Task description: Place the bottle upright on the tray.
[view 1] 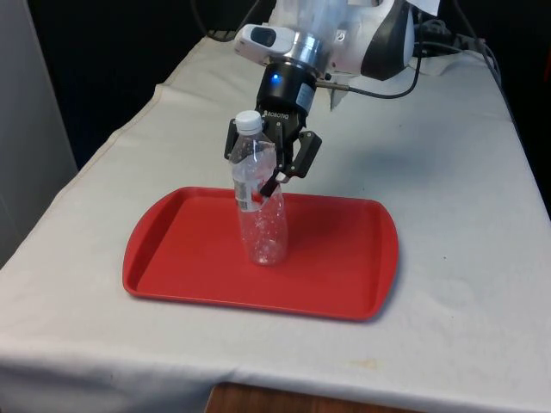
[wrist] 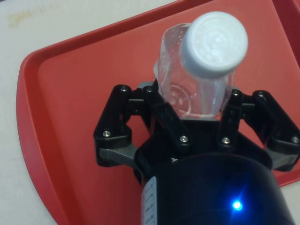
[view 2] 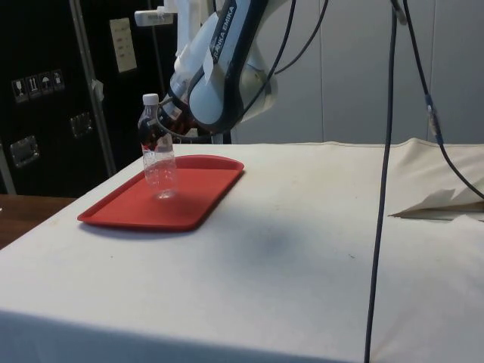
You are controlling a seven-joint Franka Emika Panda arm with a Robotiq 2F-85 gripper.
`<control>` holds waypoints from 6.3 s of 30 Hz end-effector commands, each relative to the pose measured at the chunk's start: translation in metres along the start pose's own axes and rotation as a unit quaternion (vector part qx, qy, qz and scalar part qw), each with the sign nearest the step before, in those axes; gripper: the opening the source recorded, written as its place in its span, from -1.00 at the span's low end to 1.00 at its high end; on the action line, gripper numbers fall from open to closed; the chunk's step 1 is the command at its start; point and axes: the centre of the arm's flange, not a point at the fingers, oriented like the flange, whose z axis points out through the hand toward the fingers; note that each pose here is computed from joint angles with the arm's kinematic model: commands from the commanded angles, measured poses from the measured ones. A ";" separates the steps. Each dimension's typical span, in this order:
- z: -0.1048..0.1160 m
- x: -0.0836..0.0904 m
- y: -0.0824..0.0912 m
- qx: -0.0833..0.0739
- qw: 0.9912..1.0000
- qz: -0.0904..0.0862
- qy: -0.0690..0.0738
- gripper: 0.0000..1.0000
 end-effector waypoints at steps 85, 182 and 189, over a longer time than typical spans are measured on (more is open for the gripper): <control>-0.004 -0.004 -0.006 0.003 1.000 -0.004 0.008 1.00; -0.097 0.039 -0.014 0.046 0.995 -0.081 -0.044 1.00; -0.100 0.042 -0.014 0.051 0.992 -0.098 -0.057 1.00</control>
